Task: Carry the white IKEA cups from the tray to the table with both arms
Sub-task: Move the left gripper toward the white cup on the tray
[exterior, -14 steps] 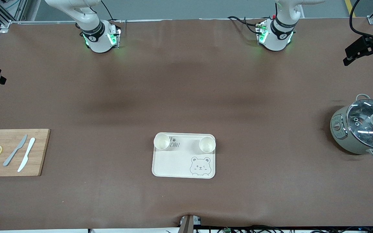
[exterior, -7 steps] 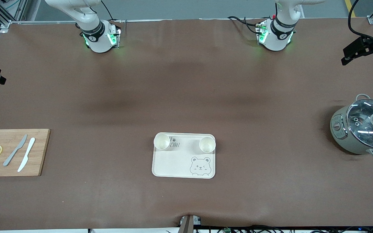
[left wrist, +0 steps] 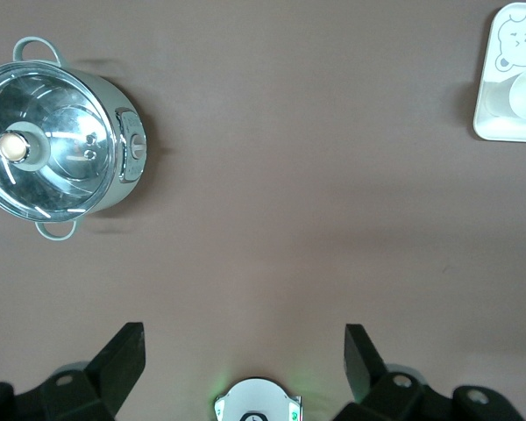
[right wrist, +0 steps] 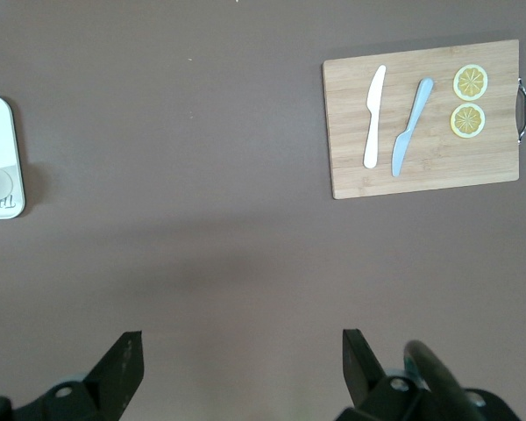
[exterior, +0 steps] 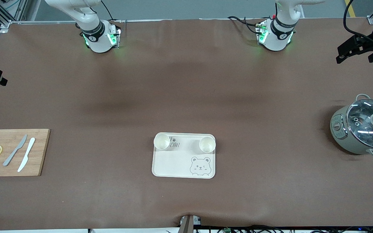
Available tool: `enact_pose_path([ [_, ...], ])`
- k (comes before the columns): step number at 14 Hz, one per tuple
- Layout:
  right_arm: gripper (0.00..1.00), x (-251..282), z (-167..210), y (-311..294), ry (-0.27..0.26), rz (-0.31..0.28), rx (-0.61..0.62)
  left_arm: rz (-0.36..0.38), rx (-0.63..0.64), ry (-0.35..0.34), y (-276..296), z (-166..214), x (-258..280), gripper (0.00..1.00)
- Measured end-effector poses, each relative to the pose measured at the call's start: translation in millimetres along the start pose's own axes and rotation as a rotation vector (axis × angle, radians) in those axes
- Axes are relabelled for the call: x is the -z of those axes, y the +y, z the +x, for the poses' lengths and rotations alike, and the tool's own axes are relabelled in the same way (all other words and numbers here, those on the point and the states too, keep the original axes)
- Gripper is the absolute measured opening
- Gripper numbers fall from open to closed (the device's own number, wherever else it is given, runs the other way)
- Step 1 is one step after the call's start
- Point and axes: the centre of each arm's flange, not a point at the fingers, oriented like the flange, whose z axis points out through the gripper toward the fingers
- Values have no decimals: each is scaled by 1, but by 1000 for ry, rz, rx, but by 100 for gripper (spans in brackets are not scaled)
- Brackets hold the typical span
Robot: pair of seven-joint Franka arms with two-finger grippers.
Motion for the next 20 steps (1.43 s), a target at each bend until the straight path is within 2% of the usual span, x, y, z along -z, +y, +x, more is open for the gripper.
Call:
enact_pose_path([
  [7, 100, -20, 14, 2, -22, -7, -7, 5, -33, -5, 18, 0, -2, 100],
  [9, 100, -30, 20, 8, -32, -10, -18, 10, -45, -18, 40, 2, -9, 100],
  [13, 100, -45, 30, 13, -47, -14, -28, 22, 31, -70, 78, 17, -39, 100],
  [16, 100, -56, 35, 16, -66, -17, -35, 16, 73, -69, 117, 35, -65, 100],
  [20, 100, -90, 49, 20, -124, -23, -43, 26, 98, -36, 173, 59, -108, 100],
])
